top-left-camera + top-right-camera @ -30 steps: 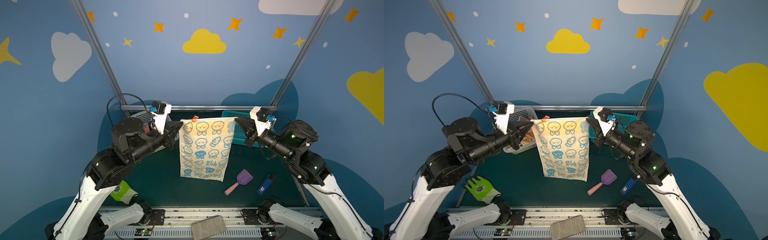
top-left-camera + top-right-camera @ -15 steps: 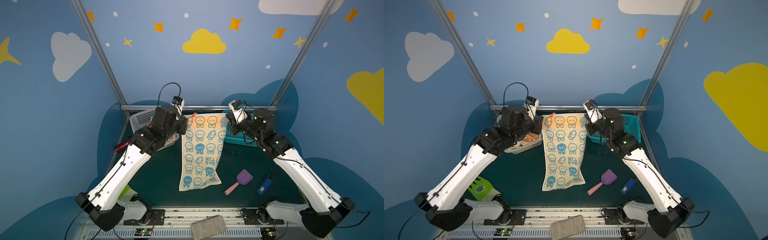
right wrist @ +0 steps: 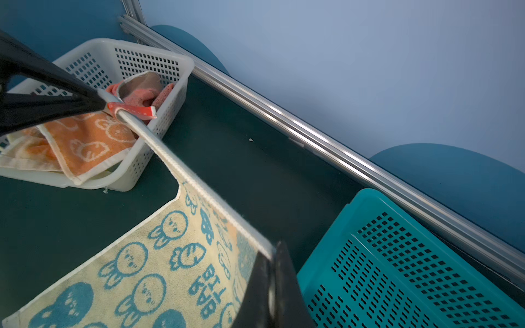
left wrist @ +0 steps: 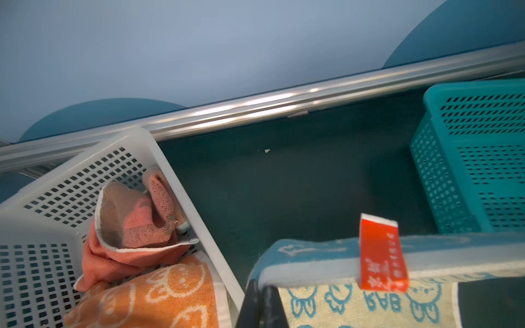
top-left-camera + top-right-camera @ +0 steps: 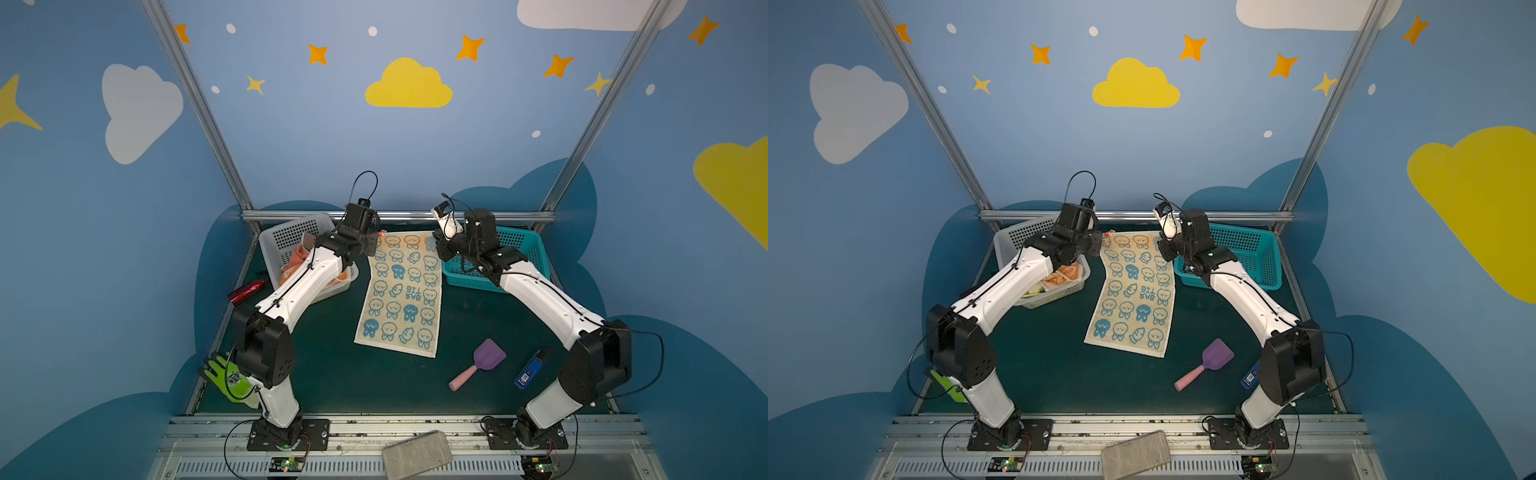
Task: Fold and stack the towels
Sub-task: 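Lower the hanging towel onto the mat with both grippers, folding it over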
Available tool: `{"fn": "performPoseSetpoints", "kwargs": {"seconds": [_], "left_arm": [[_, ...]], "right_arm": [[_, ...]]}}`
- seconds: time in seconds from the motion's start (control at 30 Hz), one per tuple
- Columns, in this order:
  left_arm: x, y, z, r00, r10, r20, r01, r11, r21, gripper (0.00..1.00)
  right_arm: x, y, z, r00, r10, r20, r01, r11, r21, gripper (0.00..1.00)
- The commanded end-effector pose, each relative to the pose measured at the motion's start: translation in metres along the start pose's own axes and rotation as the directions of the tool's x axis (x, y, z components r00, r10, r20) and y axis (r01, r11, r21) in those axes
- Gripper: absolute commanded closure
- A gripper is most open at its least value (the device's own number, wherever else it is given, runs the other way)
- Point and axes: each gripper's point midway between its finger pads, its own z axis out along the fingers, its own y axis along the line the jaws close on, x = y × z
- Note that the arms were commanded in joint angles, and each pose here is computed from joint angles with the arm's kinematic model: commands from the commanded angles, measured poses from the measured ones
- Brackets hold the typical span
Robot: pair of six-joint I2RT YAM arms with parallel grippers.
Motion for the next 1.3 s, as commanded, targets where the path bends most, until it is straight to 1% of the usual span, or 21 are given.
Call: {"fn": "performPoseSetpoints", "kwargs": {"seconds": [0.0, 0.07, 0.2, 0.4, 0.57, 0.6, 0.7, 0.83, 0.97, 1.13, 1.27], "left_arm": [[0.000, 0.021, 0.011, 1.000, -0.019, -0.003, 0.019, 0.995, -0.095, 0.96], [0.006, 0.019, 0.020, 1.000, -0.019, -0.025, 0.017, 0.995, -0.095, 0.96], [0.014, 0.018, 0.025, 0.998, -0.026, -0.055, 0.021, 0.995, -0.094, 0.96], [0.032, 0.012, 0.018, 0.996, -0.018, -0.092, 0.011, 0.998, -0.069, 0.96], [0.064, 0.004, 0.014, 0.990, -0.015, -0.140, 0.008, 0.999, -0.049, 0.96], [0.072, 0.002, 0.013, 0.988, -0.013, -0.153, 0.006, 0.999, -0.048, 0.96], [0.091, 0.001, 0.006, 0.984, -0.017, -0.178, 0.007, 0.998, -0.060, 0.96], [0.110, 0.002, -0.004, 0.980, -0.029, -0.198, 0.017, 0.998, -0.062, 0.96], [0.123, -0.001, -0.014, 0.977, -0.009, -0.213, -0.005, 0.998, -0.066, 0.96], [0.149, -0.014, -0.019, 0.969, 0.035, -0.245, -0.043, 0.999, -0.026, 0.96], [0.171, -0.022, -0.018, 0.958, 0.013, -0.285, -0.012, 1.000, 0.003, 0.96]], "right_arm": [[0.007, -0.017, 0.011, 1.000, 0.003, 0.020, -0.004, 1.000, 0.028, 1.00], [0.021, -0.017, 0.018, 1.000, 0.014, 0.007, -0.014, 1.000, 0.010, 1.00], [0.041, -0.011, 0.021, 1.000, 0.023, -0.010, -0.024, 0.999, -0.033, 1.00], [0.065, 0.008, 0.007, 0.998, 0.037, -0.058, -0.043, 0.993, -0.108, 1.00], [0.092, 0.032, -0.011, 0.988, 0.028, -0.152, -0.060, 0.975, -0.212, 1.00], [0.099, 0.036, -0.015, 0.982, 0.037, -0.183, -0.079, 0.971, -0.227, 1.00], [0.117, 0.040, -0.026, 0.954, 0.130, -0.269, -0.188, 0.961, -0.202, 1.00], [0.139, 0.061, -0.038, 0.929, 0.175, -0.325, -0.263, 0.931, -0.252, 1.00], [0.167, 0.083, -0.041, 0.896, 0.223, -0.383, -0.338, 0.903, -0.266, 1.00], [0.194, 0.105, -0.044, 0.863, 0.245, -0.442, -0.388, 0.882, -0.267, 1.00], [0.207, 0.116, -0.047, 0.839, 0.245, -0.485, -0.405, 0.877, -0.257, 1.00]]}}
